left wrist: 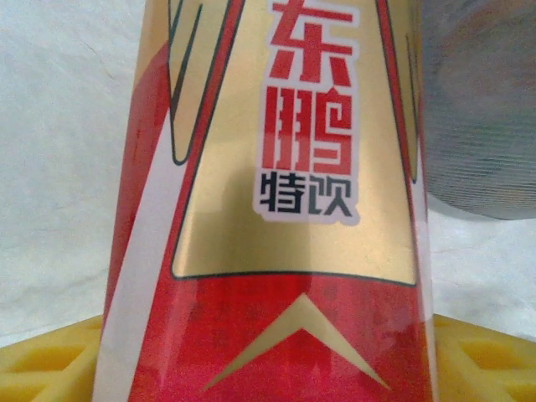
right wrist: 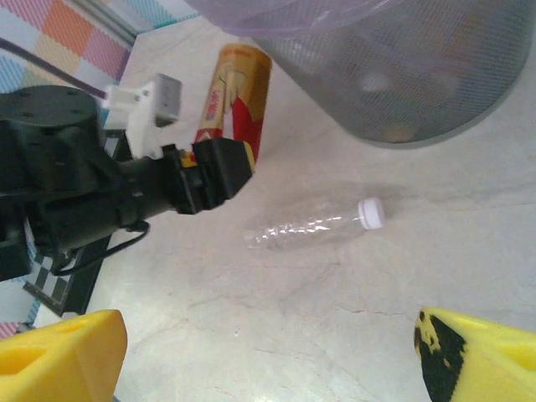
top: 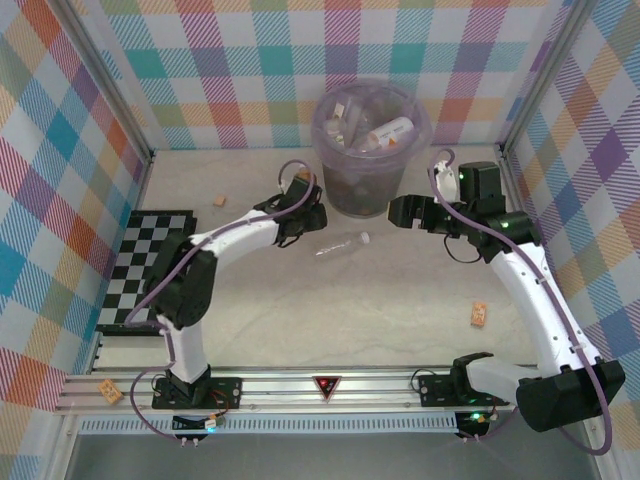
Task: Put the plastic bottles in the bin
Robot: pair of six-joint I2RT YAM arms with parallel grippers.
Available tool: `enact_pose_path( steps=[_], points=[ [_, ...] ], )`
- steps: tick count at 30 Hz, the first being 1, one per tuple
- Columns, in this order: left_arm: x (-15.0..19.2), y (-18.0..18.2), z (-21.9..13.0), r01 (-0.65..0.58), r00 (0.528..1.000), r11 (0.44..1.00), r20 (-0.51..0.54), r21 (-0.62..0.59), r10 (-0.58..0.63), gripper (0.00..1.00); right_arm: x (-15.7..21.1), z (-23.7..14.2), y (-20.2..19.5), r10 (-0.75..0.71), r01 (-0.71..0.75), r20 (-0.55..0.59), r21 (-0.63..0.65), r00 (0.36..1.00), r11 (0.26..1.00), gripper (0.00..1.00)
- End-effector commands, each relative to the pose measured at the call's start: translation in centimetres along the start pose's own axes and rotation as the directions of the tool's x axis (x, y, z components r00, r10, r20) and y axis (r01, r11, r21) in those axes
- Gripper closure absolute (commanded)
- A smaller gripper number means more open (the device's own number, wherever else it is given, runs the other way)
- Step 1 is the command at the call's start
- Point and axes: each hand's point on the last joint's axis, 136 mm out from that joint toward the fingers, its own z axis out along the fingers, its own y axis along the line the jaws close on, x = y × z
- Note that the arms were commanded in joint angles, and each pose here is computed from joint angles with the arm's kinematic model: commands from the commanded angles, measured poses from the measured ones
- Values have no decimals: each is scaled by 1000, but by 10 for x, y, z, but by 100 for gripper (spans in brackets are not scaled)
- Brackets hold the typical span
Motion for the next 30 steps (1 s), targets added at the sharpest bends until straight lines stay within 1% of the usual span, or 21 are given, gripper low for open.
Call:
enact_pose_path(
  steps=[1,6,10,12,14,16,20,25,29,30],
  points=[
    [-20,1,-38,-20,996,999,89,50,15,30,-2,-1,20,22,-21,9,-124,1000,992,11],
    [-13,-10,-86,-67,991,970,129,233,38,31,-9,5,41,56,-54,-1,-257,998,965,11],
    [-7,-14,-129,-100,983,927,179,362,36,36,-12,14,58,76,-85,-39,-344,996,935,11],
    [-2,-17,-146,-107,980,898,199,427,22,37,-12,21,67,67,-82,-53,-365,996,927,10],
    [5,-23,-162,-123,975,857,220,500,11,39,-11,30,75,54,-76,-68,-372,996,925,8],
    [14,-27,-173,-144,972,833,233,534,19,40,-11,37,81,46,-72,-78,-376,996,924,7],
    [37,-40,-181,-199,970,797,232,571,76,41,-7,51,95,15,-53,-99,-387,995,921,5],
    [58,-59,-181,-233,969,758,209,609,130,41,-5,68,109,-13,-40,-123,-417,992,908,3],
    [63,-69,-184,-247,967,741,212,624,143,41,-3,89,93,-3,-45,-142,-328,990,944,3],
    [65,-71,-185,-252,966,735,214,629,148,41,-3,92,91,1,-49,-146,-323,989,945,2]
  ],
)
